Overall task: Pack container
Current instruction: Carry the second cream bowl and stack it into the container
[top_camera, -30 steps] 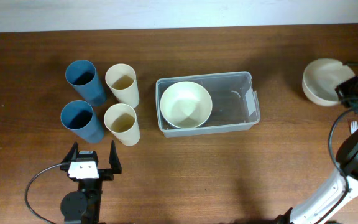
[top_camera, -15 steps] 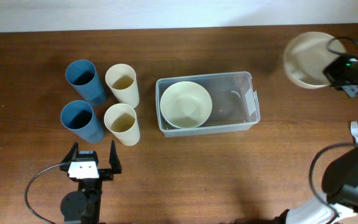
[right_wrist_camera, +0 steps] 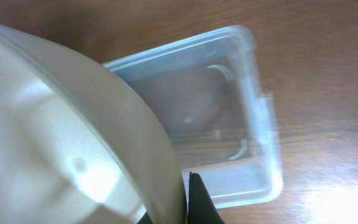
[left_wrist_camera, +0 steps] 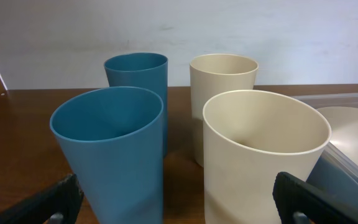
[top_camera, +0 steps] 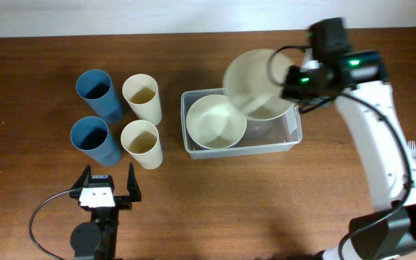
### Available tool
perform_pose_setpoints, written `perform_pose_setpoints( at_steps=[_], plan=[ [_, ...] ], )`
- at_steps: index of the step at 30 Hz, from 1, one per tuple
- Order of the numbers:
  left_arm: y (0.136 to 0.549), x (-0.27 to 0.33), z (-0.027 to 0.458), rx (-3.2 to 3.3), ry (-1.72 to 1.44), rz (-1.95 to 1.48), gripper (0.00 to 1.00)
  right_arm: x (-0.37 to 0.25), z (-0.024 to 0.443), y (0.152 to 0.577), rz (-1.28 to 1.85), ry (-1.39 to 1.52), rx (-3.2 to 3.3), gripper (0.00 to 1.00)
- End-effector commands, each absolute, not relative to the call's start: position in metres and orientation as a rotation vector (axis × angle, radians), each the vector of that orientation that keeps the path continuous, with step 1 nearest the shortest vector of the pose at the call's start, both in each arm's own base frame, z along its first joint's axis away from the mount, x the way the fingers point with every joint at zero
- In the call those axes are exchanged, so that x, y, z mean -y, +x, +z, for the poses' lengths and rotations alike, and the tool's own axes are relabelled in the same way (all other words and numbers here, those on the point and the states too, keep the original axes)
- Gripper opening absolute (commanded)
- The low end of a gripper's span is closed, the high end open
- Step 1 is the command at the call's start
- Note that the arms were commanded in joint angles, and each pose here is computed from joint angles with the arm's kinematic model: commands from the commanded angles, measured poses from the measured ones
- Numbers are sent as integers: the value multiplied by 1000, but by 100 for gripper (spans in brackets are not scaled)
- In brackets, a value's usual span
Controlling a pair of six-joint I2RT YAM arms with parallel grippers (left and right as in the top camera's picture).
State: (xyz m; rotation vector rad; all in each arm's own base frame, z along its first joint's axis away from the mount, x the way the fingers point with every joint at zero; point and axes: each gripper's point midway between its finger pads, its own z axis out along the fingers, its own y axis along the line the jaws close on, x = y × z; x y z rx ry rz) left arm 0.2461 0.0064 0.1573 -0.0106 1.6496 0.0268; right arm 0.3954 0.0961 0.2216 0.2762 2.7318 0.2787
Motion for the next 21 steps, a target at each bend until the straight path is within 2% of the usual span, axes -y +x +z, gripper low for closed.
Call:
perform_pose_setpoints(
  at_steps=[1, 6, 13, 18, 21],
  plan=[
    [246, -8, 156, -1652, -3, 48, 100, -120, 207, 398, 185, 172, -2748, 4],
    [246, -8, 156, -1652, -3, 48, 100, -160, 176, 402, 182, 52, -2791, 4],
    [246, -8, 156, -1652, -3, 48, 100, -169, 131, 416, 110, 84, -2846, 4],
    [246, -8, 156, -1652, -2, 48, 100, -179, 120, 413, 171, 24, -2888, 4],
    [246, -8, 156, -1652, -3, 48, 100, -185, 127, 410, 235, 8, -2885, 22]
  ],
)
